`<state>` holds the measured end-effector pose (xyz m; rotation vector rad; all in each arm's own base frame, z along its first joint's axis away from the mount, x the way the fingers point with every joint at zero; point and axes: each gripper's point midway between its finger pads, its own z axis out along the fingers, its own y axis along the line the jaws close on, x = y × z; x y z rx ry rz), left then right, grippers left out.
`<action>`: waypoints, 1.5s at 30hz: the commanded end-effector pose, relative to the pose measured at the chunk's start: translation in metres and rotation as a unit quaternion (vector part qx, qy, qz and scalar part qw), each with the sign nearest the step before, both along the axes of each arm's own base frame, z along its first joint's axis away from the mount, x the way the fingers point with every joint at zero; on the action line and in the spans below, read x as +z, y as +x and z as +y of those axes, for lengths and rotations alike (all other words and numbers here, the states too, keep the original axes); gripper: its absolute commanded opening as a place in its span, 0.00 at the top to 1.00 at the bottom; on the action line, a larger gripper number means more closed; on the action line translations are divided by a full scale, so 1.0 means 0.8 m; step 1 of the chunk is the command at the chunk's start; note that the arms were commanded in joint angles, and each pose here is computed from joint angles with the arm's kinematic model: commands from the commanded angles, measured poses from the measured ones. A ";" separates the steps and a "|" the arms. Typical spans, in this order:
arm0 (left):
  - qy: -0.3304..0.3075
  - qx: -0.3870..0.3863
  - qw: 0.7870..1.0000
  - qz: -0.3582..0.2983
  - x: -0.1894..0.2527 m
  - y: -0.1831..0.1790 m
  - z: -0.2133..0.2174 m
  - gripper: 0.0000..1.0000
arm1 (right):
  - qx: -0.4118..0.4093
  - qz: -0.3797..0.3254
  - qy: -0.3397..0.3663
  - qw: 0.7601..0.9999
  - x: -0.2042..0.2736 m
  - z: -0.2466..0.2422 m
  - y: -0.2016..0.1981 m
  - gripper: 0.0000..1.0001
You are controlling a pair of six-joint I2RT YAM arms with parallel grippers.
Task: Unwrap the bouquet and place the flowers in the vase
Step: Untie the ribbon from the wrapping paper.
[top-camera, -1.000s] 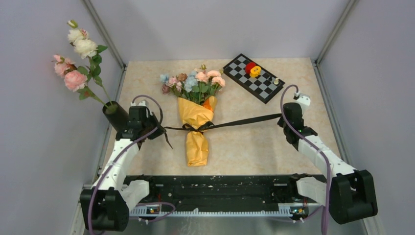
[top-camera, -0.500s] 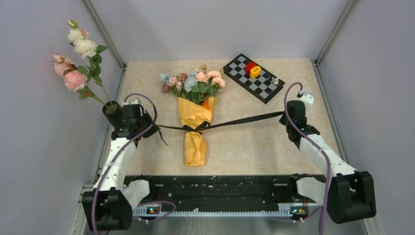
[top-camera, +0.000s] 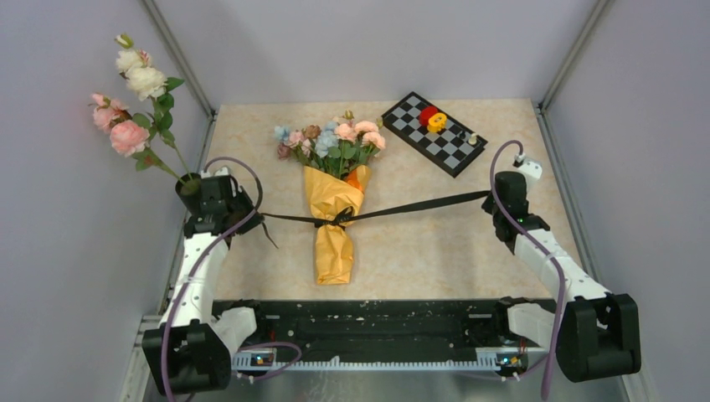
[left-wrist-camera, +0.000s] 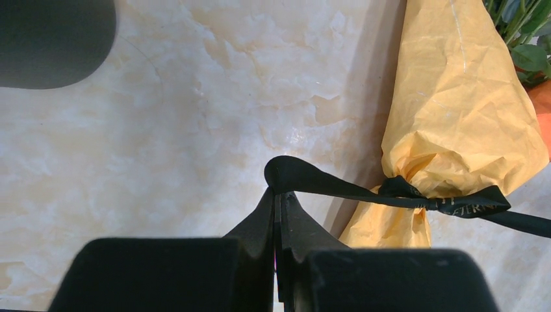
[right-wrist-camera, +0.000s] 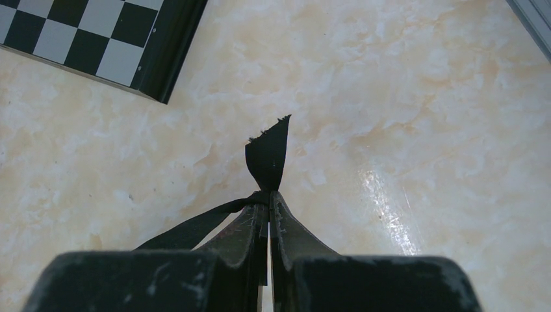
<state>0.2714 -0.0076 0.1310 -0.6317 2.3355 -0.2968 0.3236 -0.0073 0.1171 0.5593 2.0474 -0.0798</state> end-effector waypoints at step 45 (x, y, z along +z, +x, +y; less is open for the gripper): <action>0.172 0.090 0.980 -0.031 0.069 -0.011 0.100 1.00 | -0.062 -0.089 0.000 0.994 0.101 -0.053 0.024 1.00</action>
